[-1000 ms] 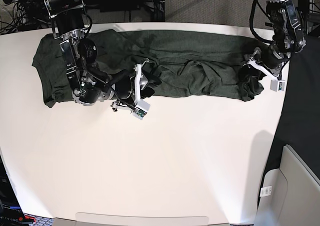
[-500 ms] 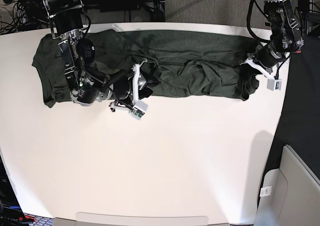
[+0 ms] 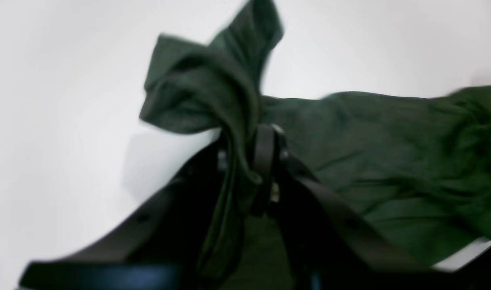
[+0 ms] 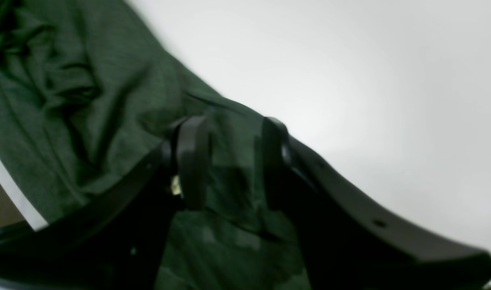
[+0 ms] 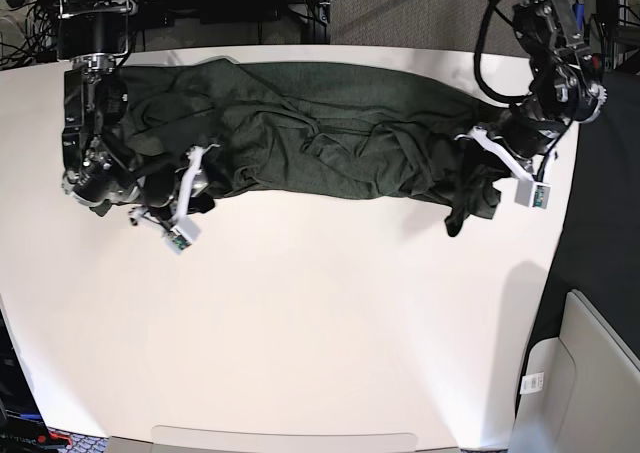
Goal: Fold the T-shirt properly
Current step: 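Grasp both ends of the green shirt strip with both grippers, then fold the strip end held by the left gripper toward the shirt middle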
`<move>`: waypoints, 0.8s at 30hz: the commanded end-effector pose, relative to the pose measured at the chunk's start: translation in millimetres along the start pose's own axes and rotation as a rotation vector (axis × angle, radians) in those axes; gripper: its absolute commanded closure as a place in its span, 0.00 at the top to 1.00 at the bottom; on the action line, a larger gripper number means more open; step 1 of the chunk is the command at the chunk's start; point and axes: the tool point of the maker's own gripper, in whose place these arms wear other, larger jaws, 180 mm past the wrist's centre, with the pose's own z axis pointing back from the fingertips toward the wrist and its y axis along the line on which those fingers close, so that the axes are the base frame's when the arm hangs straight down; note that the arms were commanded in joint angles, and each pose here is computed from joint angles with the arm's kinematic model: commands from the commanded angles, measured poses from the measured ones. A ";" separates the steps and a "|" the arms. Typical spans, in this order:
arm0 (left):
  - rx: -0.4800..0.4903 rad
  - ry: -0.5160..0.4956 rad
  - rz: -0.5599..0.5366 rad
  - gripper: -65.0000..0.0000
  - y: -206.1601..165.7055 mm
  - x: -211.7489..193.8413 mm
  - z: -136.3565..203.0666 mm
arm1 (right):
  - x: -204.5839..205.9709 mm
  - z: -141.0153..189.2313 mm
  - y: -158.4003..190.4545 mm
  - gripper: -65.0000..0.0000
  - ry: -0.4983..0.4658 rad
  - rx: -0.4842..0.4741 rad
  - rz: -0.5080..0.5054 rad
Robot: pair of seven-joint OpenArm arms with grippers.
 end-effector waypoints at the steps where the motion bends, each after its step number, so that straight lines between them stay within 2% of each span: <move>1: -0.022 -0.039 -0.014 0.04 -9.2 12.4 2.5 | 19.2 11.6 -7.5 0.35 -0.068 -0.020 0.020; 8: -0.122 -0.009 0.090 0.04 -54.4 -3.2 -11.7 | 16.1 26.2 -26.5 0.35 -0.073 -0.074 0.004; 15: -0.380 -0.060 0.091 0.04 -129.6 17.5 -20.4 | 15.8 27.7 -28.4 0.35 -0.073 -0.079 0.003; 24: -0.548 -0.036 0.066 0.04 -197.5 18.4 -27.3 | 9.3 33.5 -35.7 0.35 -0.061 -0.102 -0.004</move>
